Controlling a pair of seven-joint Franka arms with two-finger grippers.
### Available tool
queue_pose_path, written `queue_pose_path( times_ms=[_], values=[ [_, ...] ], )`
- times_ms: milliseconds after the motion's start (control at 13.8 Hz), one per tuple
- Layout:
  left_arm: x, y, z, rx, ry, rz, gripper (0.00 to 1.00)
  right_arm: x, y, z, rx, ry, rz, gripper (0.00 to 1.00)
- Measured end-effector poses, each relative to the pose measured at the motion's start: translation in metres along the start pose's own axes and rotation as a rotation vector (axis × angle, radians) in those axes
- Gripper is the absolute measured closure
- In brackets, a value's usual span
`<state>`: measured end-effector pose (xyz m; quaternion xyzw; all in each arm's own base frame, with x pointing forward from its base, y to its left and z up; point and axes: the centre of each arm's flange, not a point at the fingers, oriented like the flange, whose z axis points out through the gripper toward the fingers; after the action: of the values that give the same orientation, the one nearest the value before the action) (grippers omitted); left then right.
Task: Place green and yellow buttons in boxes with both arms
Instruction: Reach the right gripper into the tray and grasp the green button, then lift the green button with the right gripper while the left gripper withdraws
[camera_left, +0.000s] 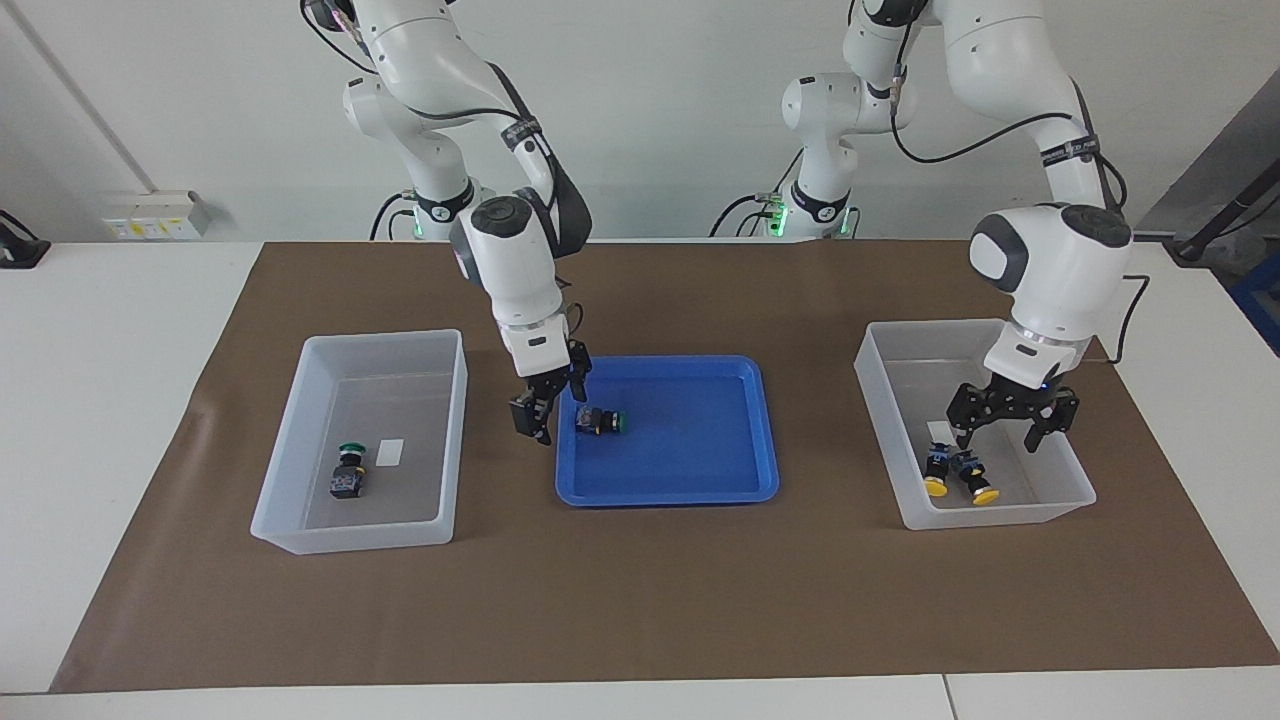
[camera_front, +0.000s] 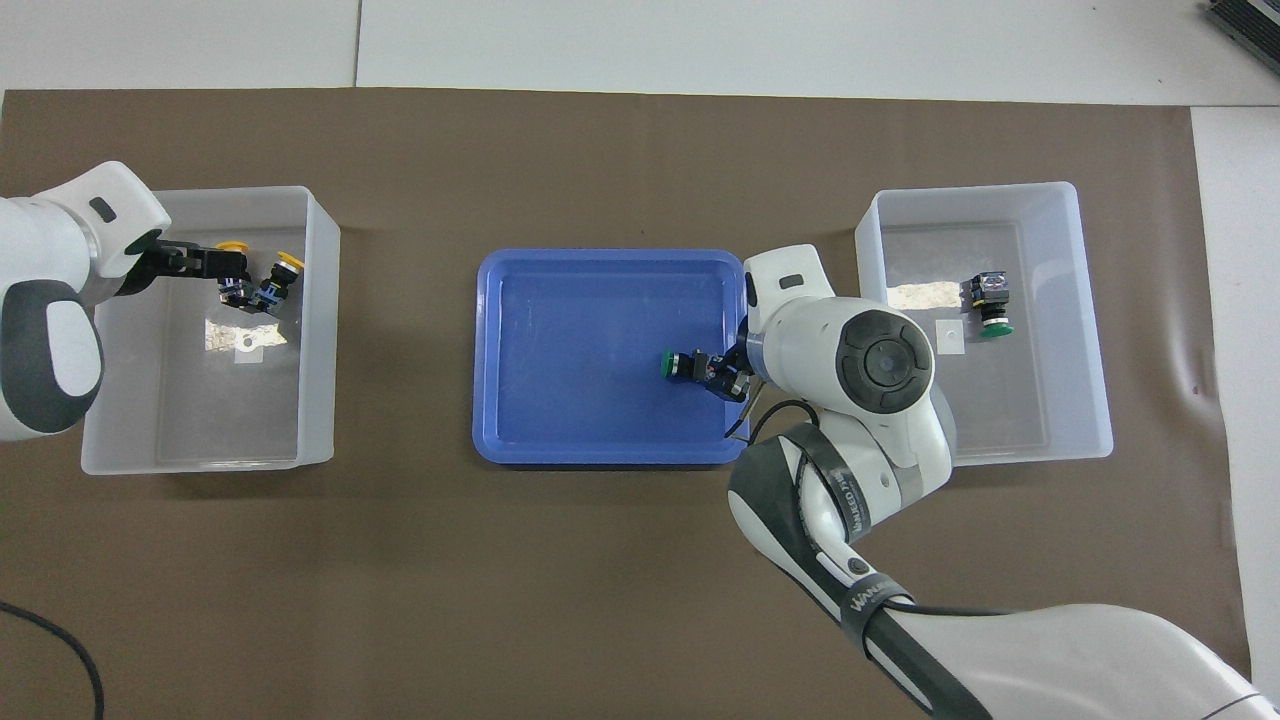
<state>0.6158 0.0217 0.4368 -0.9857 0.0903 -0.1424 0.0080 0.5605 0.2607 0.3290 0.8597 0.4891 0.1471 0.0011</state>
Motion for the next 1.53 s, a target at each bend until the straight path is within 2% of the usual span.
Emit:
queue_pose_path(
  times_ms=[218, 364, 655, 800, 873, 1236, 1309, 1455, 1527],
  values=[
    [-0.011, 0.019, -0.062, -0.032, -0.051, -0.076, 0.00, 0.003, -0.018, 0.011, 0.016, -0.006, -0.026, 0.00],
    [-0.015, 0.028, -0.093, -0.041, -0.051, -0.100, 0.00, 0.005, -0.029, 0.014, 0.024, -0.010, -0.042, 0.00],
    [0.003, 0.020, -0.153, -0.043, -0.059, -0.110, 0.00, 0.006, -0.045, 0.020, 0.040, -0.022, -0.064, 0.00],
    [0.015, 0.017, -0.175, -0.039, -0.070, -0.108, 0.00, 0.003, -0.042, 0.021, 0.039, -0.026, -0.058, 0.23],
    [0.018, 0.016, -0.179, -0.040, -0.078, -0.107, 0.00, 0.001, -0.041, 0.022, 0.039, -0.029, -0.054, 0.28],
    [0.008, 0.012, -0.171, -0.049, -0.153, -0.117, 0.00, -0.002, -0.043, 0.037, 0.040, -0.018, -0.049, 0.27],
    [0.006, 0.010, -0.171, -0.049, -0.161, -0.121, 0.00, -0.002, -0.043, 0.040, 0.042, -0.018, -0.048, 0.35],
    [0.002, 0.007, -0.172, -0.050, -0.169, -0.128, 0.00, 0.003, -0.047, 0.037, 0.040, -0.010, -0.045, 0.57],
    [0.001, 0.006, -0.172, -0.050, -0.170, -0.130, 0.00, 0.006, -0.046, 0.034, 0.037, -0.005, -0.036, 0.58]
  ],
)
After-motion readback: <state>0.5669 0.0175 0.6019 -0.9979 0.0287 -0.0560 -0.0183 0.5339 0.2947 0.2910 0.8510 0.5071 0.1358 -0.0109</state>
